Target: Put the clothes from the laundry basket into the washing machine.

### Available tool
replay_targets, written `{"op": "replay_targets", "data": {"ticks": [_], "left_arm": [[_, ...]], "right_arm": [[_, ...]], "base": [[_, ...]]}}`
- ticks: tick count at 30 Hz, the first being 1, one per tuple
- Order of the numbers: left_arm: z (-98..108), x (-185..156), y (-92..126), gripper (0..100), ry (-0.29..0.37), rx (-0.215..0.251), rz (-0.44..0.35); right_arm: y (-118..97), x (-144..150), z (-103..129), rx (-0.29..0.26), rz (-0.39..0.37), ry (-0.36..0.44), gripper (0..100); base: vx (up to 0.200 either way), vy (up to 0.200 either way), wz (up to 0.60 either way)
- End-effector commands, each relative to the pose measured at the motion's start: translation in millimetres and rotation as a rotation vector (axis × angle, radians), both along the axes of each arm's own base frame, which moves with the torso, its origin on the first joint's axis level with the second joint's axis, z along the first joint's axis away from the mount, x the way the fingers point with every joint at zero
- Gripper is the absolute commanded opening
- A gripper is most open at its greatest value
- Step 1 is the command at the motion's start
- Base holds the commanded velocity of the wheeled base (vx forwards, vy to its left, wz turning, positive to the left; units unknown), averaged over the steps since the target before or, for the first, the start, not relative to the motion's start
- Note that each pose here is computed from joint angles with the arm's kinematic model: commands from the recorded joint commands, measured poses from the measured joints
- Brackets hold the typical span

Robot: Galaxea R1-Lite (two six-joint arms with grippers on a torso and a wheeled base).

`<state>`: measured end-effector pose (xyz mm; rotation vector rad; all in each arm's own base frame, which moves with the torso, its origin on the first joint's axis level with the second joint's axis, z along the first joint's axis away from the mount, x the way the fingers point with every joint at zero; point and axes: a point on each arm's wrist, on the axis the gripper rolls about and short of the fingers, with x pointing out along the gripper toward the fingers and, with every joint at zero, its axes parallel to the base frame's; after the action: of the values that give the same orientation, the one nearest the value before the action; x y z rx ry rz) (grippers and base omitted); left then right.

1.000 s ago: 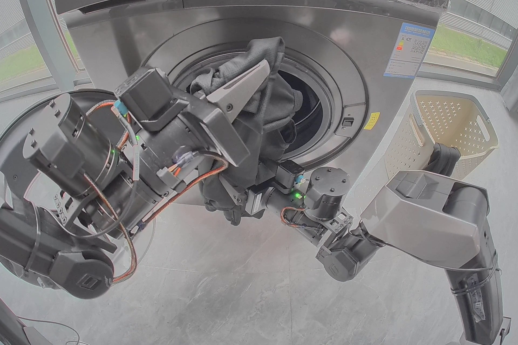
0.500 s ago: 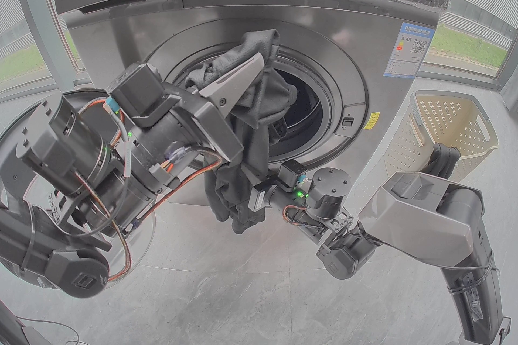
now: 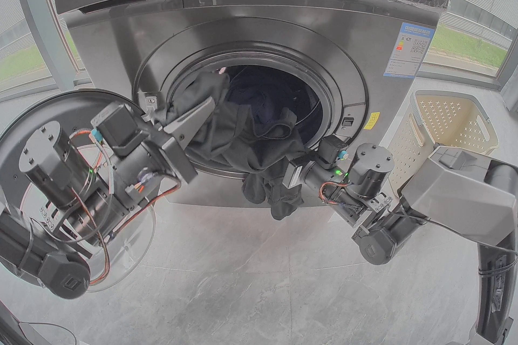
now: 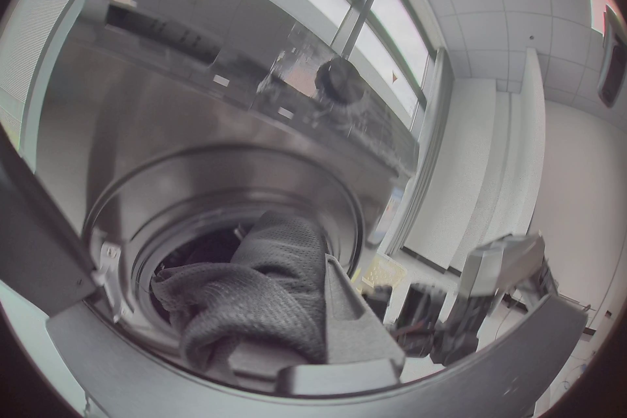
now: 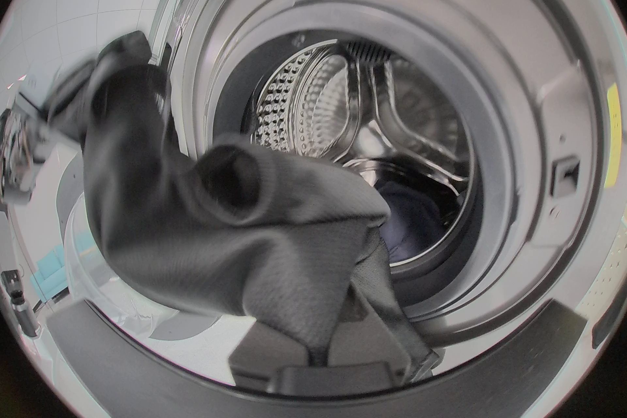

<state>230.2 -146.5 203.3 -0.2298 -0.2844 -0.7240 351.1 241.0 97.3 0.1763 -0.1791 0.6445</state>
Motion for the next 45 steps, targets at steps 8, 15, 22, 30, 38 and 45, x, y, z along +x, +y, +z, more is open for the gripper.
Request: {"op": "replay_targets", "data": {"ticks": [8, 15, 22, 30, 38, 45], "left_arm": [[-80, -5, 23, 0, 0.293, 0.184, 0.060], [-115, 1, 21, 100, 0.383, 0.242, 0.063], [-133, -26, 24, 100, 0.479, 0.323, 0.001], [-138, -40, 22, 100, 0.455, 0.408, -0.113], [-109, 13, -14, 100, 0.252, 0.284, -0.104], [-120, 39, -45, 100, 0.214, 0.275, -0.135]], "right_arm": [[-18, -31, 55, 0.064, -0.008, -0.063, 0], [-16, -46, 62, 0.070, 0.019, -0.066, 0], [-17, -43, 64, 0.075, 0.010, -0.073, 0], [-14, -44, 68, 0.085, 0.016, -0.081, 0], [-6, -49, 66, 0.082, 0.032, -0.071, 0], [0, -52, 64, 0.079, 0.048, -0.066, 0]], "base": [[0.000, 0.000, 0.00], [0.000, 0.000, 0.00], [0.000, 0.000, 0.00], [0.000, 0.000, 0.00], [0.000, 0.000, 0.00], [0.000, 0.000, 0.00]]}}
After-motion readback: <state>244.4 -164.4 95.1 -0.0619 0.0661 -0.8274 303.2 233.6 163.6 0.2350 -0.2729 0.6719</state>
